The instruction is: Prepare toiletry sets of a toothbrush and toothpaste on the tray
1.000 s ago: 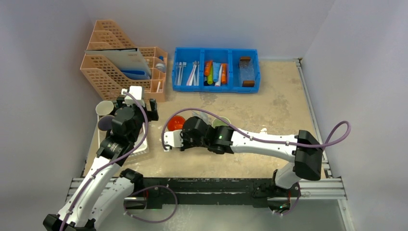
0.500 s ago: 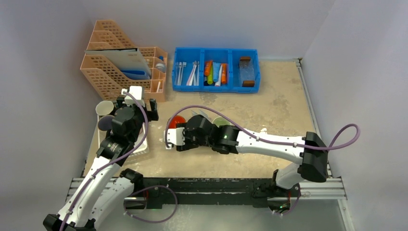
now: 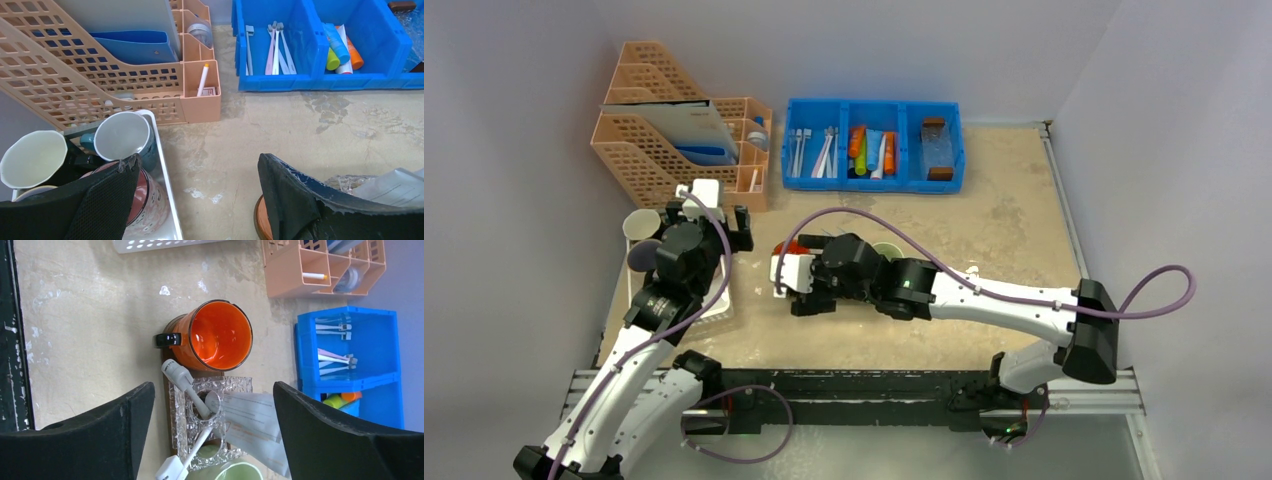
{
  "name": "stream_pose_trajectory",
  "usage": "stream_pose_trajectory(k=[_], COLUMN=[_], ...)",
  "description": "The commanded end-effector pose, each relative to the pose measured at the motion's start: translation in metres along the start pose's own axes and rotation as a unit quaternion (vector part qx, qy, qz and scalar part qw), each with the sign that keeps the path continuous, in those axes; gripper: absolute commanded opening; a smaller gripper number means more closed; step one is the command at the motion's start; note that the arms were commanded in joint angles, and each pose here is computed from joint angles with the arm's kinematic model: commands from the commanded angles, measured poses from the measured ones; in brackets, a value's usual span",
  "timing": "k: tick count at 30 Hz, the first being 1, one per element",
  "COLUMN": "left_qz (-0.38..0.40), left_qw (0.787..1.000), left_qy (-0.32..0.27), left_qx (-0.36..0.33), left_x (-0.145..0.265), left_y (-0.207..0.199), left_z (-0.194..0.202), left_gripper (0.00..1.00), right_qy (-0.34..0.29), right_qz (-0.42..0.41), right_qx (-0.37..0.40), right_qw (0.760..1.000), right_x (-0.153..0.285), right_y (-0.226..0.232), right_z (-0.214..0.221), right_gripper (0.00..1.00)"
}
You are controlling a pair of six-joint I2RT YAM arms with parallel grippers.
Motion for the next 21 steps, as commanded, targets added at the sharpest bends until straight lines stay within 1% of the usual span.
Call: stream_pose_trajectory(k=[1, 2, 3, 7, 12, 17, 21], left_qz=[-0.003, -0.002, -0.002, 0.002, -0.001, -0.004, -0.003], left_qw=[1.0, 1.0, 1.0, 0.999, 0.999, 0.999, 0.999], left_qy=[-0.029, -0.031, -0.031, -0.034, -0.038, -0.038, -0.036], left_qx=[0.002, 0.001, 0.001, 0.002, 0.003, -0.002, 0.0], left_x=[0.006, 0.007, 0.008, 0.01, 0.013, 0.013, 0.014], left_y=[0.002, 0.002, 0.003, 0.002, 0.003, 0.004, 0.003], left_z=[-0.023, -0.024, -0.025, -0.031, -0.042, -0.049, -0.053], left_gripper=[0.85, 0.85, 0.86, 0.87, 0.91, 0.92, 0.94], right_qy=[-0.037, -0.038, -0.04, -0.041, -0.064, -0.04, -0.037], right_qz=[0.065, 0.073, 0.081, 0.142, 0.173, 0.179, 0.187], right_qx=[-0.063, -0.079, -0.097, -0.167, -0.251, -0.278, -0.309], right_qw=[0.995, 0.993, 0.991, 0.975, 0.95, 0.943, 0.932], right_x=[0.021, 0.024, 0.027, 0.043, 0.063, 0.077, 0.087], right_y=[-0.034, -0.04, -0.045, -0.069, -0.094, -0.108, -0.117], right_z=[-0.022, -0.022, -0.022, -0.017, -0.005, 0.007, 0.014], right_gripper=[0.93, 0.97, 0.99, 0.99, 0.99, 0.99, 0.99])
Point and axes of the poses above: each gripper's point midway between its finger pads, its own x axis back along the fingers, its own y axis along the line the jaws close on, z = x × y, the point moved 5 cm from there along x, back along the fingers, and after that the axes turned 1 degree about x, right-handed, at the moved point
